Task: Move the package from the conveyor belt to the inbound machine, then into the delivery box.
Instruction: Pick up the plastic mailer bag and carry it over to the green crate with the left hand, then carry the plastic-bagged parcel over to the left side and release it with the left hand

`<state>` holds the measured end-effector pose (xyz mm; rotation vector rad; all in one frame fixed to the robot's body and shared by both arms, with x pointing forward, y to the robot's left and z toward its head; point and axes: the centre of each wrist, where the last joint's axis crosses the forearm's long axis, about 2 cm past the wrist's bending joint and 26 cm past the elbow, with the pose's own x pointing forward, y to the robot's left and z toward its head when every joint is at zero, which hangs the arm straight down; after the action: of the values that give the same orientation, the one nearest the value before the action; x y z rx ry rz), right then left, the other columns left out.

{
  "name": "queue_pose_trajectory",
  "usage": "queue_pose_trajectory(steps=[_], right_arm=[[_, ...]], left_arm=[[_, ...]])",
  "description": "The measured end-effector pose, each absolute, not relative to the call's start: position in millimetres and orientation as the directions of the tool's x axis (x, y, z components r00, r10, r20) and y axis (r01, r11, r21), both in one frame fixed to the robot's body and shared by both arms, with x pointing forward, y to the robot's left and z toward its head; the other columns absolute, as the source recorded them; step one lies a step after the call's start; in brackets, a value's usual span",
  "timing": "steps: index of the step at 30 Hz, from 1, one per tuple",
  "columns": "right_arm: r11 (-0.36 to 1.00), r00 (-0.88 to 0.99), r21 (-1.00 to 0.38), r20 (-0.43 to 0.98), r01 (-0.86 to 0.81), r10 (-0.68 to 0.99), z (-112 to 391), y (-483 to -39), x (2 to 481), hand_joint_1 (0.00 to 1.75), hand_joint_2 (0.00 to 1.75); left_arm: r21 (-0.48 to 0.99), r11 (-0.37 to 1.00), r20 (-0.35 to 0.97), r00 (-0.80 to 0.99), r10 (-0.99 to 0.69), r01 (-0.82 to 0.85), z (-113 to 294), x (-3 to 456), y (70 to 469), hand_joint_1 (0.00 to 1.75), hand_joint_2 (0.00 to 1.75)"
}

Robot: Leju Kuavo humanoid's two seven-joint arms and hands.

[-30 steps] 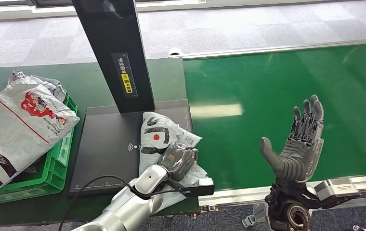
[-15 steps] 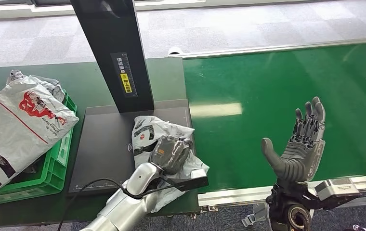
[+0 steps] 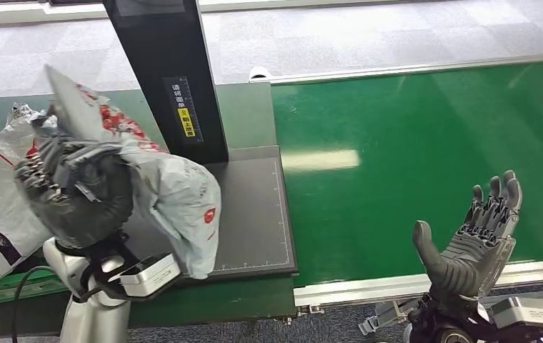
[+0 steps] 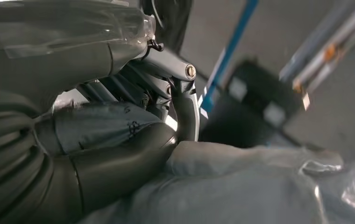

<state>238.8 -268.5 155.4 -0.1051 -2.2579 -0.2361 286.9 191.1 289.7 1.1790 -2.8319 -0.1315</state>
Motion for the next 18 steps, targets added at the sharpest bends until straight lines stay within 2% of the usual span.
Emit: queue_pose_trajectory(steps=[6,18], right_arm=[[0.976,-0.647,0.141,0.763,0.166,0.0,157,-270,236,0.0,1.75],[0.974,-0.647,0.146,0.763,0.172,-0.001,157,-270,235,0.0,1.75]], left_arm=[[-0.029,0.638,0.034,-0.639,-0.769,-0.769,304,279,225,1.75,1.75],[-0.067,0.589,0.037,-0.592,-0.805,-0.806,309,274,241,1.75,1.75]])
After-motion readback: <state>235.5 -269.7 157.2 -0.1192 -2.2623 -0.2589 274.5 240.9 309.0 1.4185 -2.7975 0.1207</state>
